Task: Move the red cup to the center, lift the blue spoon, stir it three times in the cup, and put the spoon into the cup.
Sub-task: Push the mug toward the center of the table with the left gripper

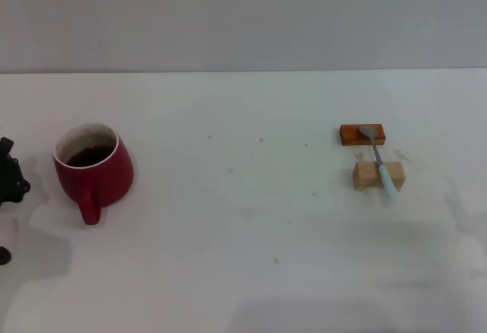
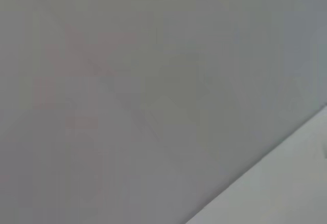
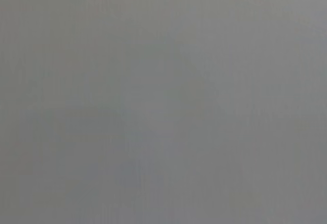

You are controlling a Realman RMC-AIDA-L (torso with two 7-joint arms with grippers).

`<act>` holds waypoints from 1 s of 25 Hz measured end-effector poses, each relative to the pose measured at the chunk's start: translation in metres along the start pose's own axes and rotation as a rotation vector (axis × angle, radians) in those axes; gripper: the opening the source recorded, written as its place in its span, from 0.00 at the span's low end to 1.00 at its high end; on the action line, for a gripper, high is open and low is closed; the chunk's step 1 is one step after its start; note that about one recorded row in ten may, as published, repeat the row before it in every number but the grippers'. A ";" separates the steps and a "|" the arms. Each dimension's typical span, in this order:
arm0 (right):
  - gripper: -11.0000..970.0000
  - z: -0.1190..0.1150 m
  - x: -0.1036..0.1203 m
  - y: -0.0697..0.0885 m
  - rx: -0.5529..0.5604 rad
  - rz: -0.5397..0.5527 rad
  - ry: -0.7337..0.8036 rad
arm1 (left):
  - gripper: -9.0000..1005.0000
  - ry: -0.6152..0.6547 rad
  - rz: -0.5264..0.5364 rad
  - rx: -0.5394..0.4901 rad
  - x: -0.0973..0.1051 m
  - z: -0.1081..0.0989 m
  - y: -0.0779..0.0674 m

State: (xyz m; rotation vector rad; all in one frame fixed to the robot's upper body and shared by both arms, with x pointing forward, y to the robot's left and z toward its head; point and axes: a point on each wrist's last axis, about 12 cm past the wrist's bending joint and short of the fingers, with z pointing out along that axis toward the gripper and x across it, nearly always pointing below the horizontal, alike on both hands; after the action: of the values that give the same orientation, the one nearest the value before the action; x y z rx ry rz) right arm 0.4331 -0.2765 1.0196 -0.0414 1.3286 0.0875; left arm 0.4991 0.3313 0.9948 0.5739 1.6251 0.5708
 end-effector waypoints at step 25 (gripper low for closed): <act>0.79 0.000 0.000 0.000 -0.004 -0.002 0.000 | 0.01 -0.117 0.191 0.173 -0.019 0.011 -0.021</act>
State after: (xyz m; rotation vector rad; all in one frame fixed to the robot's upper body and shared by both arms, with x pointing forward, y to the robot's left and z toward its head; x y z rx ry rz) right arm 0.4331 -0.2768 1.0197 -0.0457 1.3284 0.0883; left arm 0.5116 0.3038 0.9942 0.8815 1.5266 0.5288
